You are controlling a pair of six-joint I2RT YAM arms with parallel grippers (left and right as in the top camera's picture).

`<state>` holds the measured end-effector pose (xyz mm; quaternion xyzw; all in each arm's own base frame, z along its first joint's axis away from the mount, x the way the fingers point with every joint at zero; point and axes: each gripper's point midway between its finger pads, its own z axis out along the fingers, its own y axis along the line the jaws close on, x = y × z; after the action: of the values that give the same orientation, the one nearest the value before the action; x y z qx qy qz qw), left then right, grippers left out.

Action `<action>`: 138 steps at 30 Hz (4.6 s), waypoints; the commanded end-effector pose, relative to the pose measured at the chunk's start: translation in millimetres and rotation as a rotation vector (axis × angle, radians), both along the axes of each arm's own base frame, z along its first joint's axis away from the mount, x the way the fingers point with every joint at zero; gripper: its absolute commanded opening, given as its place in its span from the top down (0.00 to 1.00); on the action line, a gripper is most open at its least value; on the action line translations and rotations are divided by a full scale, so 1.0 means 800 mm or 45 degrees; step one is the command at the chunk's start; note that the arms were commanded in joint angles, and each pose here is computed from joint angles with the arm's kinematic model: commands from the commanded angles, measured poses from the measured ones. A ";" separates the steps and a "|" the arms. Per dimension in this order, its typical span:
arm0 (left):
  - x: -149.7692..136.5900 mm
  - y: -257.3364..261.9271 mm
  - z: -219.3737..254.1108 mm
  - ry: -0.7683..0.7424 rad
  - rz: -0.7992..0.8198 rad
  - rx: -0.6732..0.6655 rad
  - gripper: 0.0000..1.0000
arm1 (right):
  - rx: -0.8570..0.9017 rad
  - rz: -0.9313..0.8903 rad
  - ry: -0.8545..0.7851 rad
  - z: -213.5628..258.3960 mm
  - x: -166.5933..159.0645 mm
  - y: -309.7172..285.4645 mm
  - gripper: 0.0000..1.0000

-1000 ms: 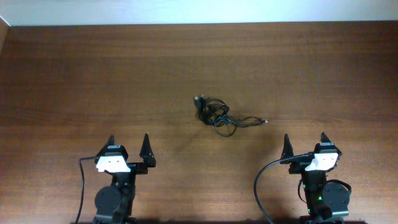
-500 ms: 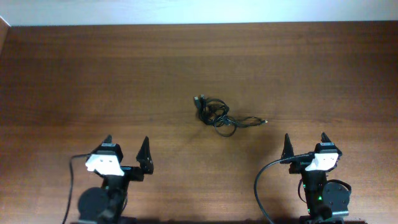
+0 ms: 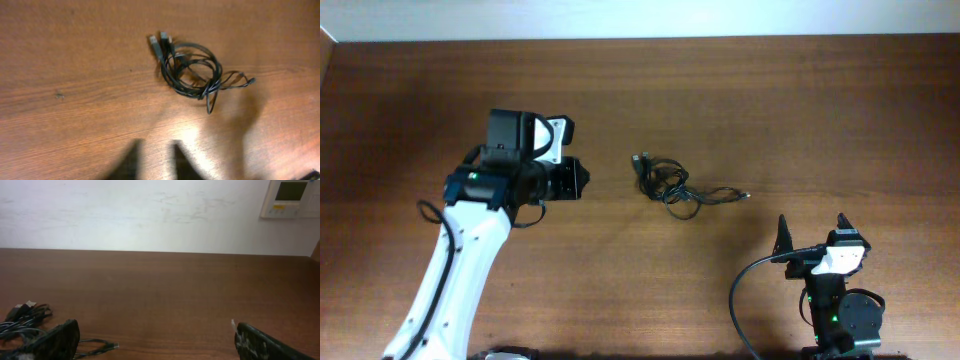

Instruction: Untangle cables

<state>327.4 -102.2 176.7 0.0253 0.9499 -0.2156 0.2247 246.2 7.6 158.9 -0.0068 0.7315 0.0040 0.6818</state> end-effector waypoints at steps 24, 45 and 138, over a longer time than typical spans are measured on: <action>-0.074 -0.079 -0.032 0.197 -0.069 0.259 0.64 | 0.003 -0.010 0.008 -0.003 0.000 -0.001 0.01; 0.002 -0.188 -0.183 0.070 -0.207 0.421 0.60 | 0.003 -0.010 0.007 -0.003 0.000 -0.001 0.01; -0.098 -0.236 0.039 -0.628 -1.493 -0.445 1.00 | 1.441 0.511 2.084 -0.017 0.036 0.199 0.34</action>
<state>255.5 -282.3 195.0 0.5263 0.6785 -0.4405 0.2620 269.4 158.5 135.8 0.1980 0.8665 0.4379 -0.1349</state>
